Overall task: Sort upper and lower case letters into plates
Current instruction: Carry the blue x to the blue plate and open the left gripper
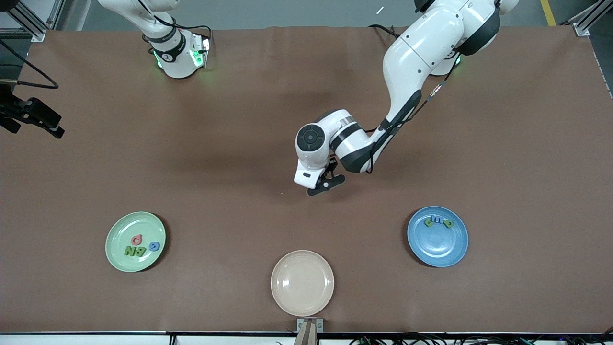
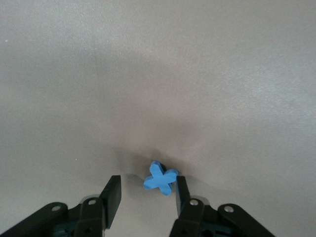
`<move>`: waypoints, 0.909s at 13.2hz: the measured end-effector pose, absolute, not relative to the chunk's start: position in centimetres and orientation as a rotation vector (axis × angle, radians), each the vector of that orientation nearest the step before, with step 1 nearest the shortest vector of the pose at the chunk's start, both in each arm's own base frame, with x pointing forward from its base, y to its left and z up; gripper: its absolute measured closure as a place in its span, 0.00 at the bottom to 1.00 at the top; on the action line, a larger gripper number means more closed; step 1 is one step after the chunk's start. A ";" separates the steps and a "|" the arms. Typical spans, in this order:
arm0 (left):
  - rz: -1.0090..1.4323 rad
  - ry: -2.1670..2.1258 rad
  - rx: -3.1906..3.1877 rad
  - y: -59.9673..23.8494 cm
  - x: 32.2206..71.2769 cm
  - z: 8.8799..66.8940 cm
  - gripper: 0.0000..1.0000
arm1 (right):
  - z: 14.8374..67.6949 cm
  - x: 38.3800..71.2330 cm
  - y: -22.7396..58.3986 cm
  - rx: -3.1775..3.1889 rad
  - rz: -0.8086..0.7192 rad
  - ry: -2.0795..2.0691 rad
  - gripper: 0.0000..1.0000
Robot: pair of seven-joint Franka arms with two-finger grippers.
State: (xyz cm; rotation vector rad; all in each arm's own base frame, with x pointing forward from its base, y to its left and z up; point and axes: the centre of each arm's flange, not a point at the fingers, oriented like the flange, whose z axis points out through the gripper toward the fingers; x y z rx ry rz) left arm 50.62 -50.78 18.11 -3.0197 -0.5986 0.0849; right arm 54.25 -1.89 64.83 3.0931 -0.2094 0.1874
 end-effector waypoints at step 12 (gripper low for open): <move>0.082 -0.584 -3.044 -51.1 50.5 17.7 0.53 | 65.0 54.2 -2.0 3.096 0.192 -0.213 0.00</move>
